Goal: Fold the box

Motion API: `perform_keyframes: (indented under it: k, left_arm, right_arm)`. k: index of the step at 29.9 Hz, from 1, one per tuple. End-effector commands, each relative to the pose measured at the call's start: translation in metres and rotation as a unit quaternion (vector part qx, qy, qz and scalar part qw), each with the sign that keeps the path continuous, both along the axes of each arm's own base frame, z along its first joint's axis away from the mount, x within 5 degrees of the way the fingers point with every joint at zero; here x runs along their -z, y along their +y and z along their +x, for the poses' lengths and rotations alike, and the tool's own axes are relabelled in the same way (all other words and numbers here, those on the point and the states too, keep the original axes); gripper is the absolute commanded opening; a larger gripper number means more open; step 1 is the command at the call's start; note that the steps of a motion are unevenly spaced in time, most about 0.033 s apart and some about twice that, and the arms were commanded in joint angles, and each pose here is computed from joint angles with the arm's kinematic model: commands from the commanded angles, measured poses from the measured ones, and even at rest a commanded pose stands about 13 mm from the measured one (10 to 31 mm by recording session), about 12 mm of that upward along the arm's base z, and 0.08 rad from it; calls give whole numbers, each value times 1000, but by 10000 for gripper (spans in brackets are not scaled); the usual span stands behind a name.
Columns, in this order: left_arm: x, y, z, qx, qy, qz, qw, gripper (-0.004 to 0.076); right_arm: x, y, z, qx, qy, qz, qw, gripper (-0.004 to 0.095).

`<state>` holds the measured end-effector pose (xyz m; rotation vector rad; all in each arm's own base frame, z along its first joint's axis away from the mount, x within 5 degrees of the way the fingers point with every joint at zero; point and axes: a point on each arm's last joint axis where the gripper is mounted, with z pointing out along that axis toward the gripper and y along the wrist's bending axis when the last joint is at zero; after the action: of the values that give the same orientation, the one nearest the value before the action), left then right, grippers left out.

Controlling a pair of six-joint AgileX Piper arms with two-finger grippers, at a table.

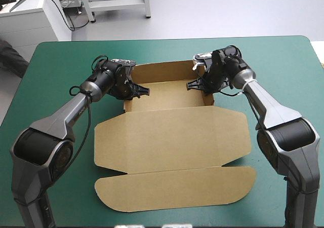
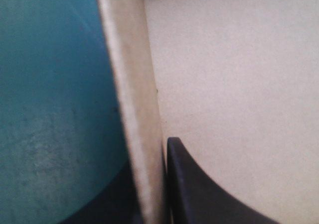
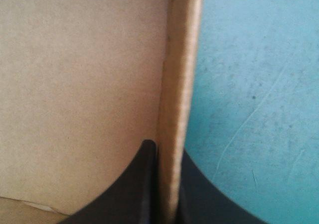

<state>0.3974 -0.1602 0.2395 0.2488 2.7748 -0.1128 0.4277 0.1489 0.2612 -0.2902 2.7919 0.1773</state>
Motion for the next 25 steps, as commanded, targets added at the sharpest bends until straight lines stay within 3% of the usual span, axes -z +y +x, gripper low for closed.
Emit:
perform_keyframes:
  k: [1,5,7,9,17,25]
  left_arm:
    - [4,-8,-5,42,24,-15,999,166]
    - [4,-5,-6,36,35,-21,999,432]
    - [0,-3,-6,34,42,-17,998,523]
    - [-7,2,-3,23,47,-18,998,543]
    - [-59,7,-1,24,49,-13,998,542]
    - [-123,8,-5,33,-44,-41,998,542]
  right_arm:
    - [-19,8,7,-26,-49,27,998,115]
    - [-34,8,5,-33,-48,25,998,401]
    - [-39,7,5,-34,-52,23,998,543]
    - [-45,7,5,-35,-55,24,998,611]
    - [-73,2,2,-31,-71,7,997,621]
    - [-118,-2,-9,-28,-131,22,991,622]
